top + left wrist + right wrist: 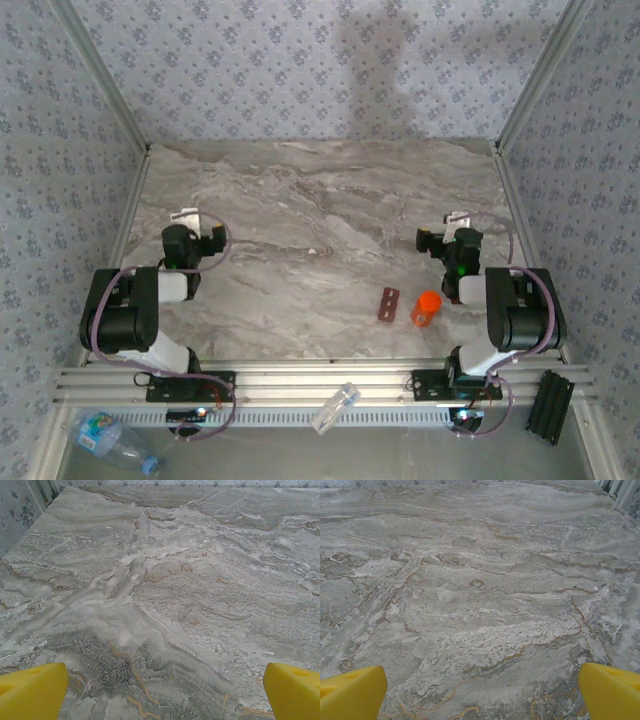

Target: Sort the pills into containers

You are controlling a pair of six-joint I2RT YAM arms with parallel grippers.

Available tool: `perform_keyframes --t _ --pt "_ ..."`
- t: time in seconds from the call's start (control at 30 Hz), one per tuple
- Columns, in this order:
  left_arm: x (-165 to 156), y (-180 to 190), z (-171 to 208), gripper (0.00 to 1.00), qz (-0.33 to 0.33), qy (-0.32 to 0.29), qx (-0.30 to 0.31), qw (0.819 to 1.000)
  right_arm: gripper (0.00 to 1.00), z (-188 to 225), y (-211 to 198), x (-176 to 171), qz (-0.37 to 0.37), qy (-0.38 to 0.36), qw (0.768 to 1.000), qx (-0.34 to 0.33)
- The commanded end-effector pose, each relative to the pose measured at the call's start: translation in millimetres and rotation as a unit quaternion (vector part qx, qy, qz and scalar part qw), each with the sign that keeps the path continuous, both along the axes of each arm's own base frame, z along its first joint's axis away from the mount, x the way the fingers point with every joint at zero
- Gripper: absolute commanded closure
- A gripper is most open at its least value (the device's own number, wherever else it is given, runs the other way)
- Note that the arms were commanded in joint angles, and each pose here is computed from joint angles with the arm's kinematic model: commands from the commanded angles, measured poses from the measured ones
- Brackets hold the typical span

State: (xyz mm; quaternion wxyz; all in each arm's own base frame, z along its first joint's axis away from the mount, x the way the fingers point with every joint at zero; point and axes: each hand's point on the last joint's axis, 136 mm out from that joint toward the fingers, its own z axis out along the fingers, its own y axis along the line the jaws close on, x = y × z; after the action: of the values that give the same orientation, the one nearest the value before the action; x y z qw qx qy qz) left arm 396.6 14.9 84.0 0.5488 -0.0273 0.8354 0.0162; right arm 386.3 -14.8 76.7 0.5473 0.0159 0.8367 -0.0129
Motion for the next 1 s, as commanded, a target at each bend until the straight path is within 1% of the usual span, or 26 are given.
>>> perform_keyframes --t 0.0,0.83,0.97 --pt "1.6 -0.3 4.9 0.0 -0.002 -0.008 -0.008 1.0 0.0 9.3 -1.0 6.3 0.005 -0.014 1.0 -0.01" --pt "1.3 -1.0 5.2 0.0 -0.005 -0.01 -0.011 1.0 0.0 9.1 -2.1 5.0 0.009 -0.015 1.0 0.002" --pt "2.1 1.6 14.4 0.0 0.002 -0.008 -0.012 1.0 0.0 20.3 -14.1 2.5 -0.023 -0.021 0.999 0.008"
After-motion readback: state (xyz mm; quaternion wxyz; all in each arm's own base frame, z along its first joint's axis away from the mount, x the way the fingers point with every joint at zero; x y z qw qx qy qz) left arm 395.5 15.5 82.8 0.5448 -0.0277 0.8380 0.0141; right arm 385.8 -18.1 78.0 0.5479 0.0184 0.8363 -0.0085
